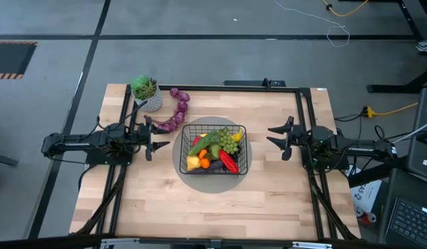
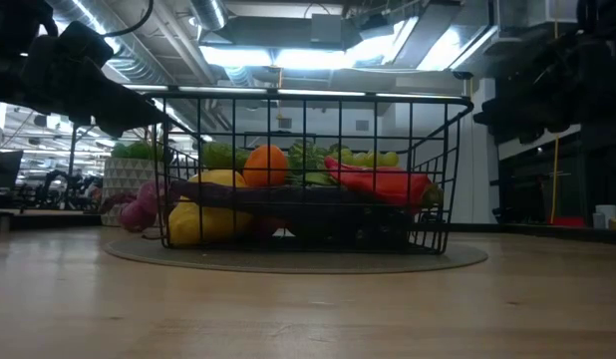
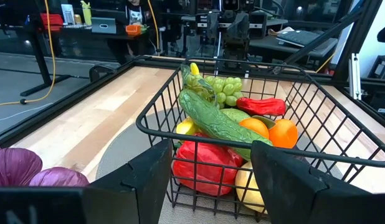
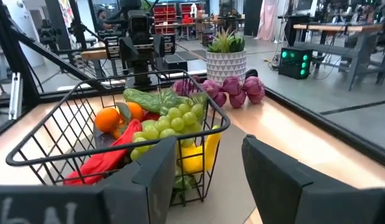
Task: Build produce basket
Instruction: Put the purple garlic into the black wire basket
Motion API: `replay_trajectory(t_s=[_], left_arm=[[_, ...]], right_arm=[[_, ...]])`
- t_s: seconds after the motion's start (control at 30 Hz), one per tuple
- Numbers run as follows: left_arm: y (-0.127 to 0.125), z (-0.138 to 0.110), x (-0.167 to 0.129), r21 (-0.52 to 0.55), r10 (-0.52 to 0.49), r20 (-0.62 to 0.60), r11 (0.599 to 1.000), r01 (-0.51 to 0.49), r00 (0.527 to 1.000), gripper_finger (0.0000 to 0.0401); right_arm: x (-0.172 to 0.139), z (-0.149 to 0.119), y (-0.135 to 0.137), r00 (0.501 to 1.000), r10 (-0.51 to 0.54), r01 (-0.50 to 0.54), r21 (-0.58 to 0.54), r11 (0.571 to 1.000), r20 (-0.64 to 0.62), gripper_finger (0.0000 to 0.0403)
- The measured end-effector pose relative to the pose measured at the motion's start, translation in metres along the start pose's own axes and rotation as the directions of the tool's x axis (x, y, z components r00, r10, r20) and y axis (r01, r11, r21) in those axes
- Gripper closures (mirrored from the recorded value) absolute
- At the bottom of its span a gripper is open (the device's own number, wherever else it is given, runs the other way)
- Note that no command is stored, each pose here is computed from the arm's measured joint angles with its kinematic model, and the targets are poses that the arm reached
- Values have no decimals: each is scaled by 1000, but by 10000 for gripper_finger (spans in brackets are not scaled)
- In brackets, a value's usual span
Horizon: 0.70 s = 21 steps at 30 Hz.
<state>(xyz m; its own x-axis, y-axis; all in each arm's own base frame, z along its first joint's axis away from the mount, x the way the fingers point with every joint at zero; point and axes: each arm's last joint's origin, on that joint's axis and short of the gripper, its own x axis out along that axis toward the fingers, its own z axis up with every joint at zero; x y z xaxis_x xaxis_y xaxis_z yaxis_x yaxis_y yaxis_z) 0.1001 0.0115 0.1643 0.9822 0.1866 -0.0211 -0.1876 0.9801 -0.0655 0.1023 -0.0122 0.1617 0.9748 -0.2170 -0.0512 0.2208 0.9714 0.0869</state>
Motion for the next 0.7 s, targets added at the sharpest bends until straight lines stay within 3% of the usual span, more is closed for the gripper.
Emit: replay_trajectory(t_s=[0.7], left_arm=[[0,0,0,0,0,0,1000,0,1000,187]], right_arm=[[0,0,0,1000,0,0,-49,999,0,219]])
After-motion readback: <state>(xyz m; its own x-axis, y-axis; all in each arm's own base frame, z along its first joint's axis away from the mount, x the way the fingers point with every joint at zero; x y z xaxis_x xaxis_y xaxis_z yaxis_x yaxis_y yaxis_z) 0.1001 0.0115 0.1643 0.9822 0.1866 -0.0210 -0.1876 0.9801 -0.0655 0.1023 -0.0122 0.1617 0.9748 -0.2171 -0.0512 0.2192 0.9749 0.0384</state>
